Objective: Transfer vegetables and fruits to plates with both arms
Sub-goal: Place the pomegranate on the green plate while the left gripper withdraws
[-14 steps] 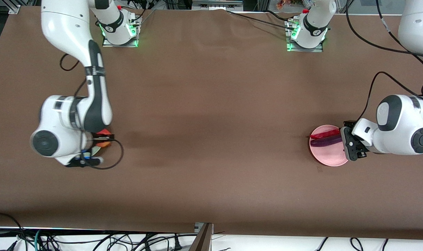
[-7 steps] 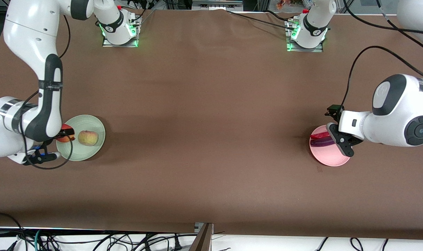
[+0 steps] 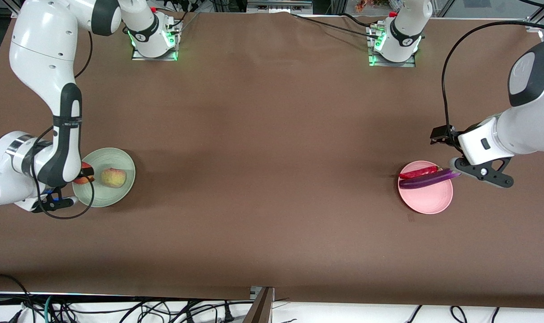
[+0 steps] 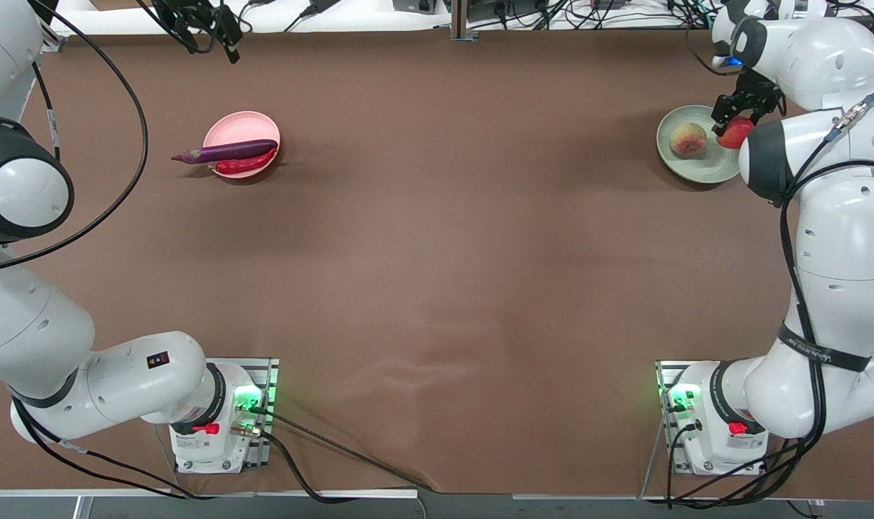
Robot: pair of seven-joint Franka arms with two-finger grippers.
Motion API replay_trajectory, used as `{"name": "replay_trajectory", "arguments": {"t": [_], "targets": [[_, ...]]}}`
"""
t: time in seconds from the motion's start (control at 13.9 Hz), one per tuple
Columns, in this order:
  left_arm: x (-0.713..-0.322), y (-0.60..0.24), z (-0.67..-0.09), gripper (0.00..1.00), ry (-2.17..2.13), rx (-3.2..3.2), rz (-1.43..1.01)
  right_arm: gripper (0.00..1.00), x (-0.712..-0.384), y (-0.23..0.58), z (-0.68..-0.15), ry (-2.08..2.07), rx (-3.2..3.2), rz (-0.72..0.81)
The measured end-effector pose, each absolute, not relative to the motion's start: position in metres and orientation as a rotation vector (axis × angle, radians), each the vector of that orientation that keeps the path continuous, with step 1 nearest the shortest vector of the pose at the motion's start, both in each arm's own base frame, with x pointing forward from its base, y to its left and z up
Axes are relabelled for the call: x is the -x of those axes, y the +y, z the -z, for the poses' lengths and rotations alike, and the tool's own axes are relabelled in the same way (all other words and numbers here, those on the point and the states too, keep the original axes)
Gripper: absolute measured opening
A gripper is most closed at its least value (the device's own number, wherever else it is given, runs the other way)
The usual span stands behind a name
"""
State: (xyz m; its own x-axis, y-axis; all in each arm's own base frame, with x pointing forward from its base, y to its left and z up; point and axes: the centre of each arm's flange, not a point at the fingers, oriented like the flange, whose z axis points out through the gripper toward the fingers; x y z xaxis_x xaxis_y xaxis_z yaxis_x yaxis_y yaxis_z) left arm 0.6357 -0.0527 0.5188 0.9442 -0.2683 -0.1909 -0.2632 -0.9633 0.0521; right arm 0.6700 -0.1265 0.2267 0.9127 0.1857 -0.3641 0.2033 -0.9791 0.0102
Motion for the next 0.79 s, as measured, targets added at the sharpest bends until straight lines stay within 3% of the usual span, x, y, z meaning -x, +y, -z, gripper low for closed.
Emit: {"name": "replay_trajectory", "arguments": {"t": [0.29,0.36,0.43,0.65,0.79], "targets": [[-0.634,-0.043,-0.565,1.0,-0.292,-3.154,0.178,0.86,-0.669,-0.131,-0.212,0.29,-3.077,0.538],[-0.627,-0.048,-0.578,1.0,-0.249,-3.199,0.153,0.94,-0.669,-0.135,-0.214,0.28,-3.085,0.53],[-0.618,-0.054,-0.59,1.0,-0.202,-3.24,0.113,1.0,-0.672,-0.137,-0.22,0.279,-3.092,0.515],[-0.584,-0.051,-0.619,1.0,-0.15,-3.282,-0.139,1.0,-0.682,-0.124,-0.254,0.313,-3.116,0.527],[-0.554,-0.034,-0.623,1.0,-0.083,-3.257,-0.134,1.0,-0.688,-0.112,-0.277,0.345,-3.128,0.534]]}}
